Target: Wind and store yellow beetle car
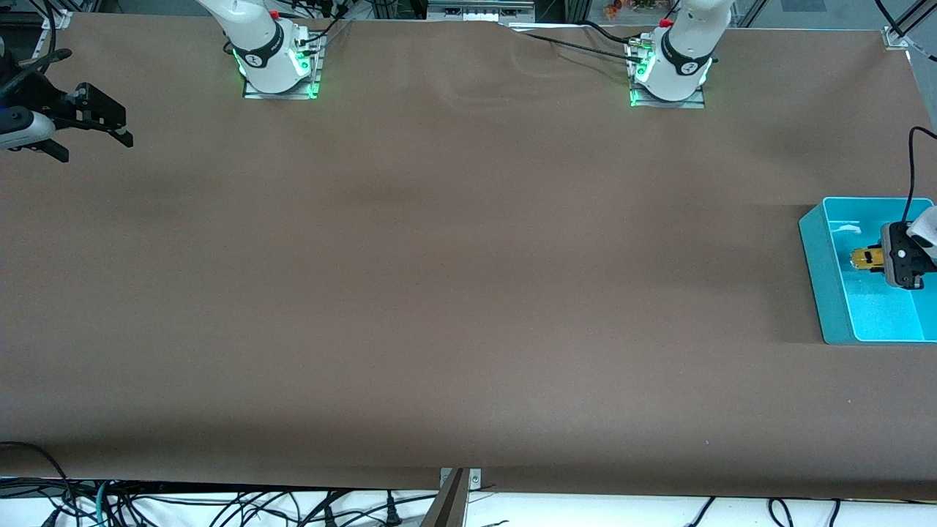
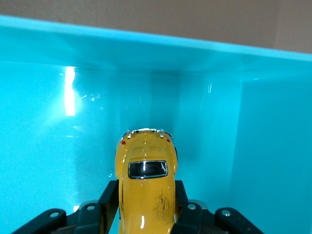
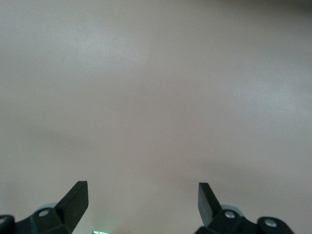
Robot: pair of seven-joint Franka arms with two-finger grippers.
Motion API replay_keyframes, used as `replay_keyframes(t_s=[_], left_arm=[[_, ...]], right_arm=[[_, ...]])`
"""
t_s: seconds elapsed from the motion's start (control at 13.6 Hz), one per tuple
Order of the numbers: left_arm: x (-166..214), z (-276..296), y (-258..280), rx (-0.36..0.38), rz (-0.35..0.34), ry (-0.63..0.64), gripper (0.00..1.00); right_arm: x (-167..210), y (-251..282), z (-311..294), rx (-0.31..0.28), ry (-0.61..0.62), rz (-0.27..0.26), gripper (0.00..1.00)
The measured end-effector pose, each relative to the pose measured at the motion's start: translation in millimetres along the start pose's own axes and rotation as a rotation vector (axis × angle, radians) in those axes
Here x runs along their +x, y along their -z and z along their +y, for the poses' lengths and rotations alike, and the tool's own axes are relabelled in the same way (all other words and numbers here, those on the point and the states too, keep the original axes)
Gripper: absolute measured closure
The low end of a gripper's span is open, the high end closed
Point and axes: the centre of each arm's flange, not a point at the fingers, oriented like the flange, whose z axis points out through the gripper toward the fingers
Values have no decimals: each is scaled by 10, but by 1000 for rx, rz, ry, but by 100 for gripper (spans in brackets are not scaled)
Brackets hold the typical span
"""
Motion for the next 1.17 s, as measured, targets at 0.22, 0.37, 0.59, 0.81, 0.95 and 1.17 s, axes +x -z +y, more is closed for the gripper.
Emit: replay_keyframes(t_s=[0.22, 0.37, 0.59, 0.81, 0.95, 1.17], left_arm=[[8, -37, -101, 11, 5, -11, 50], [30, -62, -79, 17, 5, -55, 36], [20, -120, 50, 42, -2, -102, 6], [-25, -112, 434, 68, 6, -78, 0], [-26, -35, 947, 70, 52, -45, 0], [270, -7, 1923, 70, 91, -56, 0]], right_arm=[[0, -2, 0, 0, 0, 0, 0], [0, -3, 0, 0, 0, -1, 0], [0, -4, 0, 0, 0, -1, 0], [-1, -4, 0, 0, 0, -1, 0], [0, -5, 0, 0, 0, -1, 0], [16, -4, -39, -3, 9, 2, 0]])
